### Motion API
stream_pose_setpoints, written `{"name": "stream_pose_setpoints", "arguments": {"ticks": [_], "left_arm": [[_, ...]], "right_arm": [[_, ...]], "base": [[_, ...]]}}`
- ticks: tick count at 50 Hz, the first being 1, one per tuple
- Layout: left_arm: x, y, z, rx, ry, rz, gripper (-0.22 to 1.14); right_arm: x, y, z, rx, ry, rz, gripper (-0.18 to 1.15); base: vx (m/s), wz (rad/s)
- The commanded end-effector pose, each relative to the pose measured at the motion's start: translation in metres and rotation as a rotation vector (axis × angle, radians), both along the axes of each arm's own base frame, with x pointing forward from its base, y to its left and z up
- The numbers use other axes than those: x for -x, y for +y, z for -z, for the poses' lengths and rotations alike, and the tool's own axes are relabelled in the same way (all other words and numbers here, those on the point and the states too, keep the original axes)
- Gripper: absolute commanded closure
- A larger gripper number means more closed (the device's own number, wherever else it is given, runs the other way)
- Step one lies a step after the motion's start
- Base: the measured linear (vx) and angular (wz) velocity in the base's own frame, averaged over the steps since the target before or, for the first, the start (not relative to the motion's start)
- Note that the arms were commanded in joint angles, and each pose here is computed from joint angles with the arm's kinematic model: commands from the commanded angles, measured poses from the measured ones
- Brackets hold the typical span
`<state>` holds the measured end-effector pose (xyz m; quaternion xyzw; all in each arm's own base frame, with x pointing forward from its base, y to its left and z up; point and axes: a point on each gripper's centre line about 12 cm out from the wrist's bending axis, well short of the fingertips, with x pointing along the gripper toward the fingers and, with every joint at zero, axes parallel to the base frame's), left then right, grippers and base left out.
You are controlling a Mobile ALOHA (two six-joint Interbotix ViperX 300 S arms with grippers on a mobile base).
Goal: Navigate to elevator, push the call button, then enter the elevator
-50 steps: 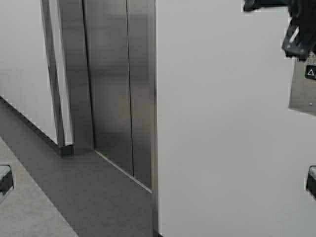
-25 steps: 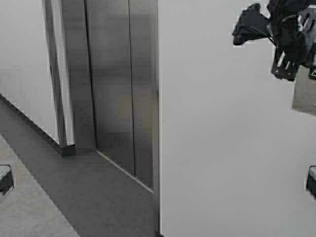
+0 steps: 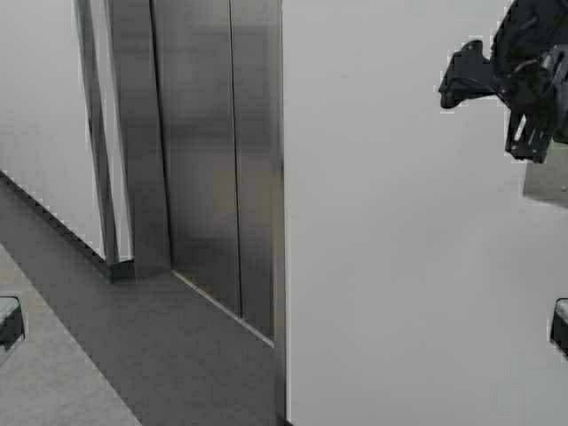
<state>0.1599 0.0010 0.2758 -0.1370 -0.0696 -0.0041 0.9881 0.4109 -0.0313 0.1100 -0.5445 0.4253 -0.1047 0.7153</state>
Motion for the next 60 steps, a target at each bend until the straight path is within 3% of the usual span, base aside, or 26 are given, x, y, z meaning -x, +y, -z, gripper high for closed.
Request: {"name": "stream_pose_setpoints", "arguments": {"ticks": [1,40,49,60], "left_arm": [[-0.001,0.0,-0.007,-0.003,-0.015,-0.001,0.89],[-0.003,0.0,-0.005,-0.018,0.0,-0.003,0.89],[-0.003,0.0,-0.005,-0.014,0.003,-0.002,0.89],[-0.002,0.0,-0.006,0.008,0.003,0.003,0.9]], "right_arm": [[-0.017,-0.012,-0.009,0.006,-0.037,0.002,0.91],[-0.057,-0.058,-0.001,0.091,-0.015,-0.015,0.91],[-0.041,-0.033,-0.008,0.078,-0.01,-0.056,0.91],[-0.008,0.029,-0.045,0.002,-0.065,-0.138,0.91]], "base": [[0.0,0.0],[0.0,0.0],[0.0,0.0],[0.0,-0.01]]}}
